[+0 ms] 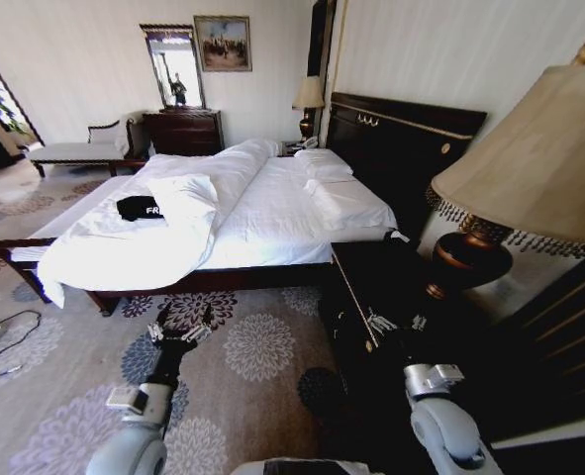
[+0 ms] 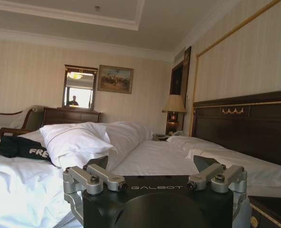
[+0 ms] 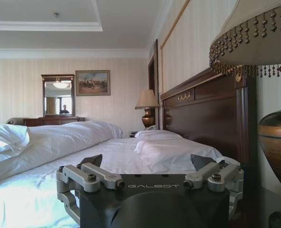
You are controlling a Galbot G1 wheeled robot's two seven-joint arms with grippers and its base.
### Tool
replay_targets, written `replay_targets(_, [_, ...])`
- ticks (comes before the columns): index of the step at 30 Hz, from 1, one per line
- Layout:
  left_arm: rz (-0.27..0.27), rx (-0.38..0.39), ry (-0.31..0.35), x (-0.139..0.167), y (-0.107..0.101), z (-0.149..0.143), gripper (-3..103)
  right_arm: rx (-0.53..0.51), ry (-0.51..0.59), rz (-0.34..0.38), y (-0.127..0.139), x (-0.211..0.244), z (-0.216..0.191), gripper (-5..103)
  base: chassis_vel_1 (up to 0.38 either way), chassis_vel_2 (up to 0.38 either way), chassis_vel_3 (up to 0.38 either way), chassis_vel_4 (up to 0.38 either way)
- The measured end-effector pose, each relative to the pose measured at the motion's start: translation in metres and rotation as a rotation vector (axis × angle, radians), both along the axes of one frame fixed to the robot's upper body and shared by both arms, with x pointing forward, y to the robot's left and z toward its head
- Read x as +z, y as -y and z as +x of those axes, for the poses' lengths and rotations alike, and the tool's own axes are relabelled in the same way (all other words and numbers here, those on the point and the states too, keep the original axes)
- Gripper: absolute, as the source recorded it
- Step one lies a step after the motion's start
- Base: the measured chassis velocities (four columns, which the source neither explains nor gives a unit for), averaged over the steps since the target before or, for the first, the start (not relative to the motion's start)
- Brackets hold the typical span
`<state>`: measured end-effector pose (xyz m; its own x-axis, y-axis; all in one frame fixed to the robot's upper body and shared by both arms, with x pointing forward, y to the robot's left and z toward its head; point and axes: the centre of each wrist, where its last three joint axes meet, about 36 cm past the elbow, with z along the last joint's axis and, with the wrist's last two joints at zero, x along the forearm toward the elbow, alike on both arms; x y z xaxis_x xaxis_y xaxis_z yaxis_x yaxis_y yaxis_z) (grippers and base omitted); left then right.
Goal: Fold the clothes on the bed.
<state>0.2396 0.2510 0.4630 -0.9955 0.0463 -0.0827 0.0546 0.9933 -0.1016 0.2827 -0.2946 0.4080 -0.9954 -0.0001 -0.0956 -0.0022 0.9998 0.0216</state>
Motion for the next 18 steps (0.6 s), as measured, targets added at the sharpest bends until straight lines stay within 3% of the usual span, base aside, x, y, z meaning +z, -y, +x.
replay_targets(12, [0.024, 0.045, -0.050, -0.014, -0.006, 0.000, 100, 0.018, 0.015, -0.036, 0.006, 0.009, -0.007, 100, 0.000, 0.000, 0.000, 0.000])
replay_targets(18, [0.008, 0.050, -0.059, -0.012, -0.001, -0.004, 100, 0.020, 0.048, -0.009, 0.006, 0.006, -0.010, 100, 0.000, 0.000, 0.000, 0.000])
